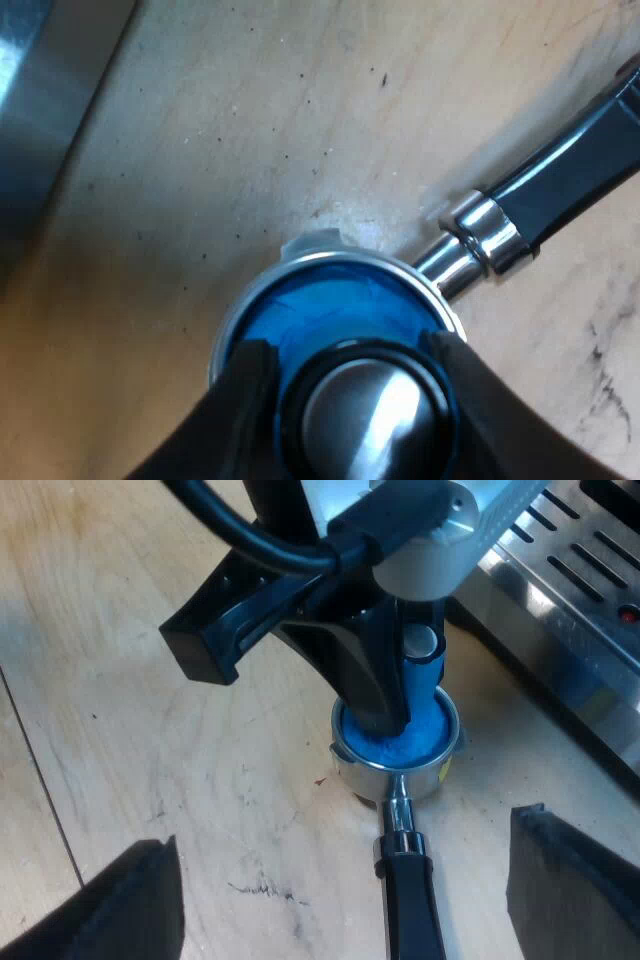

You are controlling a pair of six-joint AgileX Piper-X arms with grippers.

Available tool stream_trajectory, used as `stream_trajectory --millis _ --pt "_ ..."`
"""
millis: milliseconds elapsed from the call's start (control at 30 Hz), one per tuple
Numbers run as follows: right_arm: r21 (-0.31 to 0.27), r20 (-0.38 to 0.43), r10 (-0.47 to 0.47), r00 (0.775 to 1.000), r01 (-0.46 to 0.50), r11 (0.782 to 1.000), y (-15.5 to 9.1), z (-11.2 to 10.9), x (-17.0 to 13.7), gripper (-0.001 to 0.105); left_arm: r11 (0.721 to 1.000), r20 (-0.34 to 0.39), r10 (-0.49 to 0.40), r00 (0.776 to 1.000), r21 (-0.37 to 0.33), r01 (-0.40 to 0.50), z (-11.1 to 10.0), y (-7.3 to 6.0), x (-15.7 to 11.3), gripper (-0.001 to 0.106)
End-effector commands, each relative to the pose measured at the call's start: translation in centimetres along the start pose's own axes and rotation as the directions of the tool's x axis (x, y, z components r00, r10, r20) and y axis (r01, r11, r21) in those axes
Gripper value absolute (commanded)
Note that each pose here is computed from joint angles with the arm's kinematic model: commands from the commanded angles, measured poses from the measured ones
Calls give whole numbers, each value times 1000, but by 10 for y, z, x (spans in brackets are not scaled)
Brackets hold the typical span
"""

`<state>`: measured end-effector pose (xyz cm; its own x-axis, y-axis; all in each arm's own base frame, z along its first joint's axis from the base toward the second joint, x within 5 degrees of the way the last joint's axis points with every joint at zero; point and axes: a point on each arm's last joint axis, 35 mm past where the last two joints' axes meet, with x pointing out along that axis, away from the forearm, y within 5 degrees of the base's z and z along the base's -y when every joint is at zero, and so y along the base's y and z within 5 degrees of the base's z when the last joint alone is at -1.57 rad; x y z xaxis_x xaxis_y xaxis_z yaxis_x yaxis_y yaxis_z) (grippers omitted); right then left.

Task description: Grind coffee beans and then tamp

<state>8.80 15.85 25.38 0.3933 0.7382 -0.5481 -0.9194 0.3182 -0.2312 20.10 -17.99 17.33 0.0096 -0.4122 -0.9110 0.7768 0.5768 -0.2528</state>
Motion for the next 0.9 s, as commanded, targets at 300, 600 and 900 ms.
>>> stream_trajectory --millis 300,600,900 --pt "-3 34 -7 999 7 1000 -1 4 -1 69 1000 -79 15 997 -18 -16 -11 -8 -14 0" --pt "-3 34 -7 999 7 1000 -1 4 -1 69 999 24 31 999 13 -31 2 -17 -46 0" --pt "-7 61 83 995 -83 997 2 5 -1 69 996 140 74 987 35 -80 7 -26 -80 0"
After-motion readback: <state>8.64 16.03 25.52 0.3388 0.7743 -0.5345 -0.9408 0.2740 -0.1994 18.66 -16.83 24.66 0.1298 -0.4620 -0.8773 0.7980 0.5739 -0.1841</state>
